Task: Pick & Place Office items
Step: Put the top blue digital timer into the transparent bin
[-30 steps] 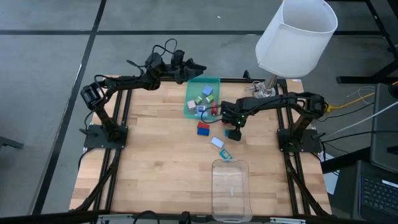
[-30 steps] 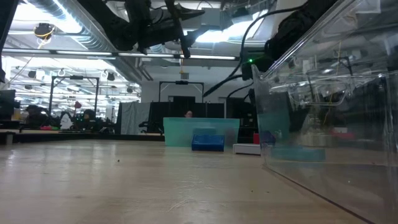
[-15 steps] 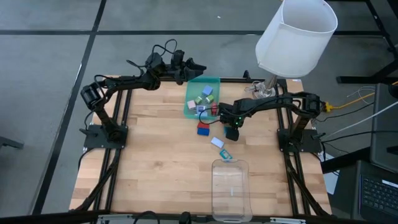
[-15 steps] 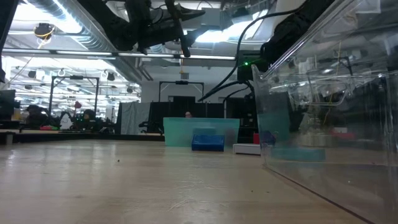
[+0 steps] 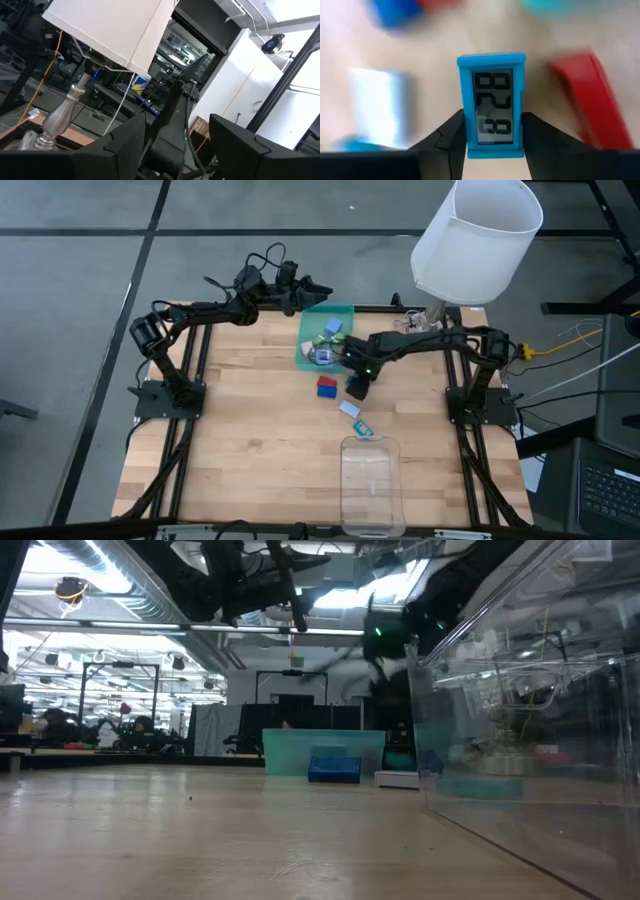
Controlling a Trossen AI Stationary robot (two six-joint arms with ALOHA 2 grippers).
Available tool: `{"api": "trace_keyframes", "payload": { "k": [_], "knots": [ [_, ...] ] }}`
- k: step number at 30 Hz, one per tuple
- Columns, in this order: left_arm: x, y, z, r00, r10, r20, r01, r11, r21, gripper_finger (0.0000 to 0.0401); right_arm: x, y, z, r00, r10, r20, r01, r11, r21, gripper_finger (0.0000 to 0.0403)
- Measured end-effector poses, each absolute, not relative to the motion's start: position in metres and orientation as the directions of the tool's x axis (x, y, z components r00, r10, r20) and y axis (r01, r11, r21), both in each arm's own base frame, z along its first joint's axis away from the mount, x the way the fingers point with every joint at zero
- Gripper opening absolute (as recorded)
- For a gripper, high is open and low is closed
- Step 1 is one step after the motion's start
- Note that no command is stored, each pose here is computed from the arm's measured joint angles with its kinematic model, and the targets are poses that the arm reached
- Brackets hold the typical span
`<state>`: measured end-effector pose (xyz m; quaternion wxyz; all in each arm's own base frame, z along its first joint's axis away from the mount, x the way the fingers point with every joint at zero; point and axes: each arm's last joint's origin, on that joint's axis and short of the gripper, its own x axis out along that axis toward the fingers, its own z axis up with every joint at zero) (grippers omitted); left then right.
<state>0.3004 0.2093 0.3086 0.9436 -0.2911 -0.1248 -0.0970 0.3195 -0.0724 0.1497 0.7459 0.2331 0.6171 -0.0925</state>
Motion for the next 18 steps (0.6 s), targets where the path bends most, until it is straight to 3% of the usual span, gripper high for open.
{"api": "trace_keyframes", "payload": {
  "k": [5,10,18],
  "knots": [
    [0.300,0.209,0.309,0.950,-0.110,0.293,0.261,0.798,-0.543,0.0214,0.349,-0.066,0.188,0.377,0.298,-0.877,0.372,0.818,0.438,0.0152],
    [0.299,0.211,0.309,0.949,-0.121,0.291,0.267,0.798,-0.540,0.0213,0.376,-0.052,0.244,0.502,0.499,-0.707,0.143,0.758,0.637,0.0152],
    [0.291,0.219,0.309,0.949,-0.161,0.271,0.288,0.792,-0.538,0.0213,0.385,-0.027,0.330,0.484,0.783,-0.391,-0.222,0.542,0.810,0.0152]
  ]
}}
